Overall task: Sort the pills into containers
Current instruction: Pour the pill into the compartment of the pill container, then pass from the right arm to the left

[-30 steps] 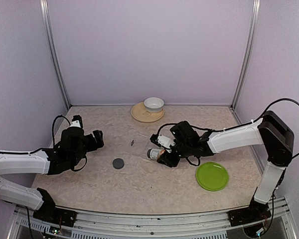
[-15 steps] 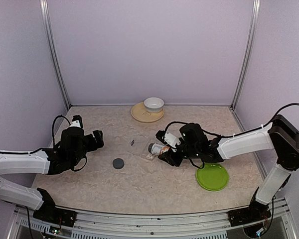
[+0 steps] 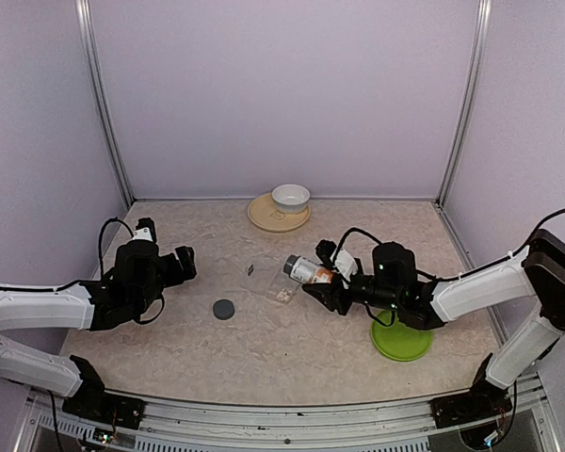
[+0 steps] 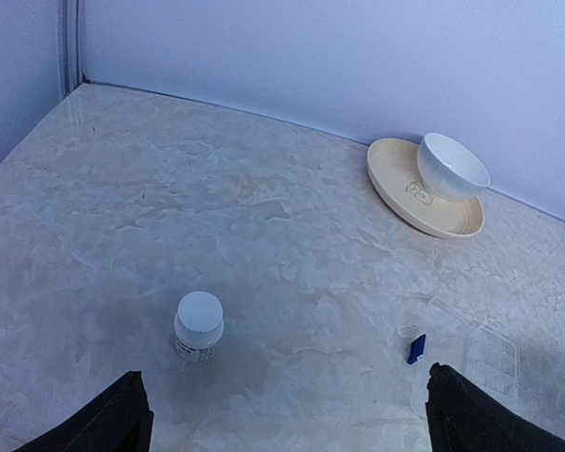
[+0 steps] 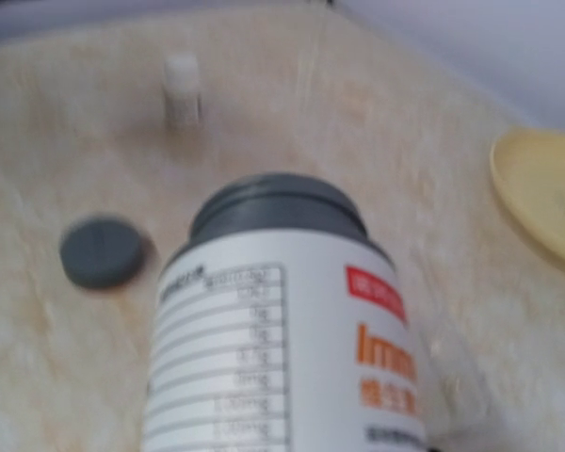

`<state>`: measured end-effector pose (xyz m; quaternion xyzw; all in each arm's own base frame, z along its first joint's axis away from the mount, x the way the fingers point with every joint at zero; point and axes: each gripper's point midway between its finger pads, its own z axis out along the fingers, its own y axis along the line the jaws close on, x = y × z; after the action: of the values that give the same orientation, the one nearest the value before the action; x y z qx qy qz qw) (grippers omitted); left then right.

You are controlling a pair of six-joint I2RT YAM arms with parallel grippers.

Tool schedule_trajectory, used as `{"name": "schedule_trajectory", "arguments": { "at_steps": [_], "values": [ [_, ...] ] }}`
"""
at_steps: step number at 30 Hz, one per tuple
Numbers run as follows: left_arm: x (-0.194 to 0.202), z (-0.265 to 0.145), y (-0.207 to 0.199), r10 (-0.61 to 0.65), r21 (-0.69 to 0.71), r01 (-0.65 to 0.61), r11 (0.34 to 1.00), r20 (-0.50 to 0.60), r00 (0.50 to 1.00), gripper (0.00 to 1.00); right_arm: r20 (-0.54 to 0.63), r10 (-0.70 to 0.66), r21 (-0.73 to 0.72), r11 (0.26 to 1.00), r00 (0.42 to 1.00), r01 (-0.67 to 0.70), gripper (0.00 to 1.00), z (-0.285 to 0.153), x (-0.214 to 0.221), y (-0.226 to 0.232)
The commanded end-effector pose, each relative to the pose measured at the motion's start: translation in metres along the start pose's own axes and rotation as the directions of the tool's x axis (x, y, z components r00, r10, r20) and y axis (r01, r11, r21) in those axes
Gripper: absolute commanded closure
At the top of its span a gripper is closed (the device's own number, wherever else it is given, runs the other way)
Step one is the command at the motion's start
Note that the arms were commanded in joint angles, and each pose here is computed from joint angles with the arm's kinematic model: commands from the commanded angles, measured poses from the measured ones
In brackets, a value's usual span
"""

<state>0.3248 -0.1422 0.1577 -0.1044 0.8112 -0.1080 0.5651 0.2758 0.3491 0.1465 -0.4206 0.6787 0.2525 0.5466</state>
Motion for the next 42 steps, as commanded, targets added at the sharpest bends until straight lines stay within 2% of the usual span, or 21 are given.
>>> {"name": "schedule_trajectory", "arguments": {
  "at_steps": [1,10,12,15,17,23,27,29,32,38,42],
  "values": [
    [-0.002,0.000,0.000,-0.016,0.008,0.016,1.000,0.010,1.000,0.01,0.265,-0.004,-0.018,1.000,0.964,0.009,0.92,-0.021,-0.055,0.002],
    [-0.002,0.000,0.000,-0.016,0.009,0.016,1.000,0.009,1.000,0.01,0.455,-0.007,-0.095,0.994,0.891,0.056,0.92,-0.049,-0.073,0.020],
    [-0.002,0.000,0.000,-0.016,0.008,0.016,1.000,0.009,1.000,0.01,0.520,-0.037,-0.121,0.986,0.854,0.116,0.91,-0.061,-0.077,0.031],
    [-0.001,0.000,0.000,-0.015,0.008,0.015,1.000,0.007,1.000,0.01,0.651,-0.108,-0.109,0.966,0.752,0.234,0.90,-0.088,-0.083,0.047],
    [-0.002,0.000,0.000,-0.016,0.009,0.016,1.000,0.008,1.000,0.01,0.684,-0.123,-0.111,0.957,0.719,0.269,0.90,-0.096,-0.082,0.053],
    [-0.001,0.001,0.000,-0.012,0.006,0.012,1.000,0.005,1.000,0.01,0.698,-0.127,-0.231,0.892,0.705,0.389,0.84,-0.093,-0.075,0.079],
    [-0.002,0.000,-0.001,-0.012,0.008,0.012,1.000,0.007,1.000,0.01,0.722,-0.111,-0.346,0.797,0.683,0.495,0.79,-0.102,-0.069,0.103],
    [-0.001,0.001,0.000,-0.009,0.005,0.009,1.000,0.006,1.000,0.01,0.715,-0.093,-0.412,0.745,0.693,0.525,0.77,-0.103,-0.068,0.112],
    [0.000,0.001,0.000,-0.007,0.004,0.007,1.000,0.002,1.000,0.01,0.674,-0.056,-0.541,0.641,0.736,0.544,0.78,-0.103,-0.064,0.126],
    [-0.002,0.001,-0.001,-0.006,0.006,0.006,1.000,0.005,1.000,0.01,0.515,0.062,-0.823,0.312,0.855,0.474,0.92,-0.117,-0.076,0.133],
    [-0.003,0.000,0.000,-0.006,0.003,0.006,1.000,0.009,1.000,0.01,0.410,0.037,-0.898,0.194,0.911,0.396,0.91,-0.127,-0.080,0.134]
  ]
}}
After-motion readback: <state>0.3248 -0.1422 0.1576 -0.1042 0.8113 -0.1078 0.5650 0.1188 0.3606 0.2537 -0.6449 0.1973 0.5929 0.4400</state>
